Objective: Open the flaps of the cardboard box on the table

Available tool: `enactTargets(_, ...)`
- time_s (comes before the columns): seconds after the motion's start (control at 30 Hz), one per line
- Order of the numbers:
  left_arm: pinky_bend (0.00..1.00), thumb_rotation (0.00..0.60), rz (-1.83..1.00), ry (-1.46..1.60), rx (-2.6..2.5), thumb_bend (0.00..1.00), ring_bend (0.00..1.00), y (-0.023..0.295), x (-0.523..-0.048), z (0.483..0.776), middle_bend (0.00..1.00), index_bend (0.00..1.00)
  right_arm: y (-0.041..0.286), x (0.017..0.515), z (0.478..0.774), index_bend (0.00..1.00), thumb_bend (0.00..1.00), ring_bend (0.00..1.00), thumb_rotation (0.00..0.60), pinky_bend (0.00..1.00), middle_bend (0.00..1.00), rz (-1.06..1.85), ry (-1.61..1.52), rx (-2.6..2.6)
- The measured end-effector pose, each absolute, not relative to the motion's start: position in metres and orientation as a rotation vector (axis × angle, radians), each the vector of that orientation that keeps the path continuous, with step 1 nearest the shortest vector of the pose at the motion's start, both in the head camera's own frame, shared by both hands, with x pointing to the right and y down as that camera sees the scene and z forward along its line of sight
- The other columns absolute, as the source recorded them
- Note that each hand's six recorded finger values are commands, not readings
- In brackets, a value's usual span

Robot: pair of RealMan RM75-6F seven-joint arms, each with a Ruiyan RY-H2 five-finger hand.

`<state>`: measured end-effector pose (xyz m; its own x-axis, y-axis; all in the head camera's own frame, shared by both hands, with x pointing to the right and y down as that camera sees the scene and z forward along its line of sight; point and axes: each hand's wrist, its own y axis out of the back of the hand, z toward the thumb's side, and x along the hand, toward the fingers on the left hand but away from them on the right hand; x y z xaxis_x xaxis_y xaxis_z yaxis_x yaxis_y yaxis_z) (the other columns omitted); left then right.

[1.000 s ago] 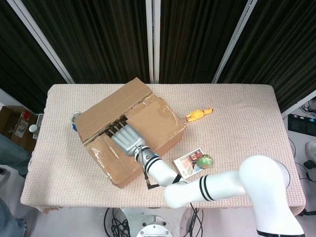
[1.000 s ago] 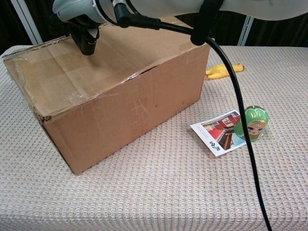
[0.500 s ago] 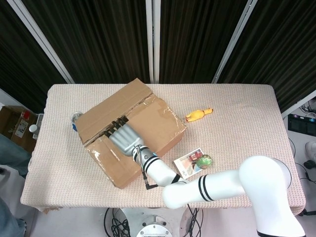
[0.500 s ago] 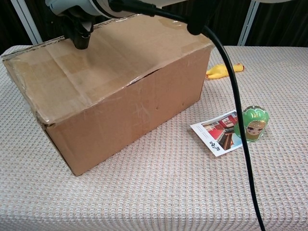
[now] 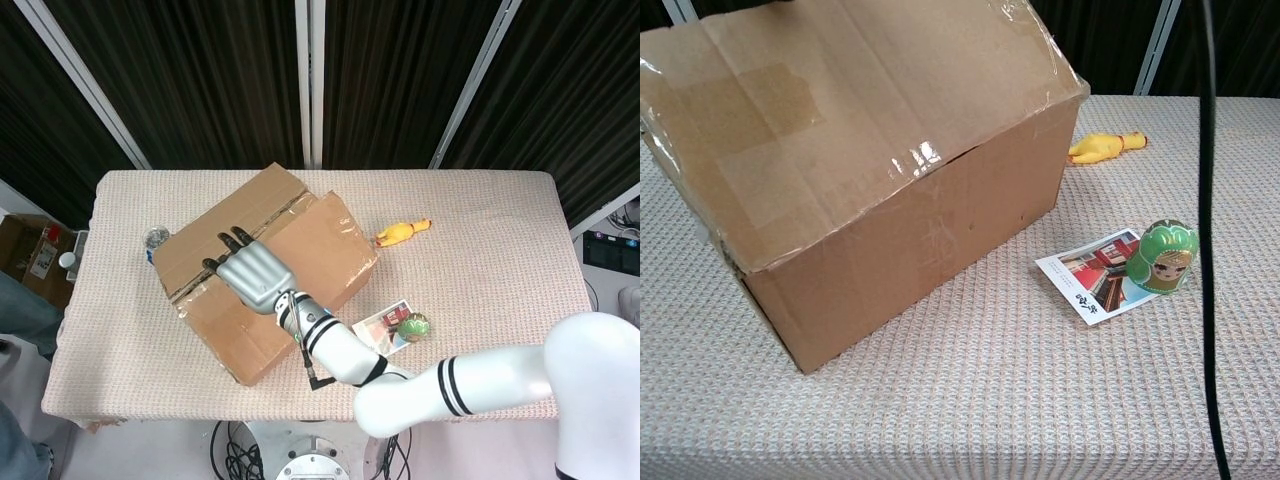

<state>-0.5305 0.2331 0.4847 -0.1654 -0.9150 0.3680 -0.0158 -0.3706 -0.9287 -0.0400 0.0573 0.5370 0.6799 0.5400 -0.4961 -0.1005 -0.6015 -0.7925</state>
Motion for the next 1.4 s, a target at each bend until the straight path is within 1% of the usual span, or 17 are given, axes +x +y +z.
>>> enactTargets(0.03,0.21,0.597,-1.622,1.115,-1.392,0.1,0.09,0.233,-0.529,0.485,0.13,0.09,0.056,-0.037,0.532,0.18,0.99,0.0,0.6,0.0,0.42,0.936,-0.346,-2.033)
enactTargets(0.13,0.21,0.596,-1.618,1.115,-1.398,0.1,0.09,0.231,-0.527,0.485,0.13,0.09,0.052,-0.026,0.519,0.18,0.96,0.05,0.6,0.0,0.52,0.924,-0.366,-2.041)
enactTargets(0.2,0.21,0.597,-1.614,1.114,-1.401,0.1,0.09,0.23,-0.525,0.485,0.13,0.09,0.049,-0.017,0.51,0.17,0.95,0.06,0.6,0.0,0.53,0.923,-0.374,-2.042)
enactTargets(0.43,0.21,0.596,-1.594,1.104,-1.416,0.1,0.09,0.227,-0.517,0.484,0.13,0.09,0.045,0.017,0.479,0.15,0.94,0.06,0.6,0.0,0.54,0.921,-0.398,-2.057)
enactTargets(0.67,0.21,0.597,-1.582,1.094,-1.429,0.1,0.09,0.223,-0.508,0.483,0.13,0.09,0.056,0.052,0.458,0.15,0.93,0.07,0.6,0.0,0.53,0.923,-0.382,-2.084)
enactTargets(0.8,0.21,0.598,-1.576,1.093,-1.435,0.1,0.09,0.222,-0.505,0.484,0.13,0.09,0.066,0.072,0.458,0.14,0.93,0.07,0.6,0.0,0.52,0.946,-0.338,-2.091)
enactTargets(1.2,0.21,0.597,-1.56,1.085,-1.438,0.1,0.09,0.218,-0.498,0.481,0.13,0.09,0.092,0.123,0.479,0.07,0.93,0.07,0.6,0.0,0.51,1.028,-0.212,-2.166)
enactTargets(1.27,0.21,0.597,-1.562,1.082,-1.441,0.1,0.09,0.218,-0.497,0.481,0.13,0.09,0.093,0.129,0.479,0.07,0.93,0.07,0.6,0.0,0.49,1.029,-0.217,-2.168)
enactTargets(1.3,0.21,0.598,-1.561,1.081,-1.443,0.1,0.09,0.218,-0.497,0.481,0.13,0.09,0.094,0.132,0.478,0.06,0.93,0.06,0.6,0.0,0.44,1.026,-0.223,-2.167)
enactTargets(1.33,0.21,0.597,-1.56,1.081,-1.445,0.1,0.09,0.218,-0.496,0.482,0.13,0.09,0.094,0.134,0.478,0.06,0.93,0.05,0.6,0.0,0.4,1.021,-0.228,-2.164)
enactTargets(1.4,0.21,0.596,-1.558,1.082,-1.448,0.1,0.09,0.218,-0.495,0.483,0.13,0.09,0.094,0.137,0.477,0.04,0.93,0.01,0.6,0.0,0.24,1.007,-0.241,-2.148)
